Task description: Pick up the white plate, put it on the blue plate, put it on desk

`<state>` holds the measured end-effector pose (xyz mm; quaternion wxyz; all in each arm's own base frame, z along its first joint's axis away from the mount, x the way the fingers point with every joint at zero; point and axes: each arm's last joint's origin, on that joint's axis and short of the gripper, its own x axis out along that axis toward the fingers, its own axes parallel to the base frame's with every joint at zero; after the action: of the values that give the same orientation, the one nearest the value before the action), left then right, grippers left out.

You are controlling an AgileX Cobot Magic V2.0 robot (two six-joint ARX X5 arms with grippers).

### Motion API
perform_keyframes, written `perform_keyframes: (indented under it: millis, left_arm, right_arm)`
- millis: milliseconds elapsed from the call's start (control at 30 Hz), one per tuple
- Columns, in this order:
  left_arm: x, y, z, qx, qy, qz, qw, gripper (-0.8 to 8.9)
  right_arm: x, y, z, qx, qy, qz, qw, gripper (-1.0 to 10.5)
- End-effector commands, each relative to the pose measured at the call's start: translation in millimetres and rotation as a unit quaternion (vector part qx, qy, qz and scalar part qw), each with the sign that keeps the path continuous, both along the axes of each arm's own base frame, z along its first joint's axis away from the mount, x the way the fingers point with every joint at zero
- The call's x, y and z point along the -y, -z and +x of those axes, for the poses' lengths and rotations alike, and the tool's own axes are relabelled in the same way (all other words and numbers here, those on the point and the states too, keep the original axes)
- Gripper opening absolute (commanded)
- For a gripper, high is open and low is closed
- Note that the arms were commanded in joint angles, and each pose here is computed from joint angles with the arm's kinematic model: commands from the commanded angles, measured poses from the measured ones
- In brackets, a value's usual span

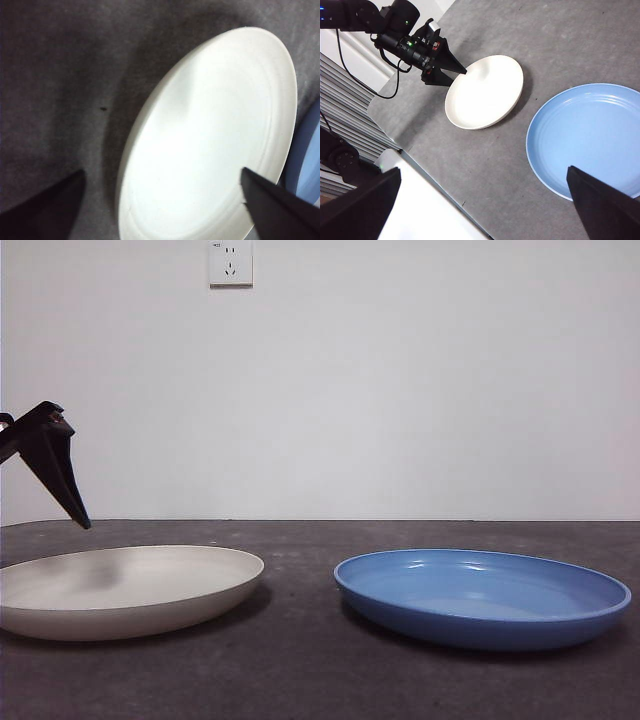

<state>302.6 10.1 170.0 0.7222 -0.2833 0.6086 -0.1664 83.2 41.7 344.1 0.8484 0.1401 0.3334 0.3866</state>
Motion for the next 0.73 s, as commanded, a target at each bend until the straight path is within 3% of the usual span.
perform_keyframes:
  millis: [33,133,467,600,733]
  left_arm:
    - [-0.5,-0.1,5.7,0.003,0.001,-0.002,1.0,3.57]
    - [-0.5,0.3,5.7,0.002,0.001,-0.003,1.0,2.74]
    - [-0.7,2.5,5.8,-0.002,0.0,0.011,1.0,2.63]
    - [0.4,3.2,5.7,-0.005,0.001,0.025,1.0,2.33]
    - [0.4,3.2,5.9,-0.004,0.001,0.026,1.0,1.4]
  right_arm:
    - [-0.4,-5.2,-0.2,0.015,-0.006,-0.001,1.0,6.8]
    - [-0.5,-5.7,0.1,0.019,-0.006,0.0,1.0,6.8]
    - [-0.6,-6.1,0.4,0.021,-0.006,0.001,1.0,6.8]
    - [-0.6,-6.2,0.4,0.021,-0.006,0.001,1.0,6.8]
    - [-0.6,-6.2,0.3,0.021,-0.006,0.001,1.0,6.8]
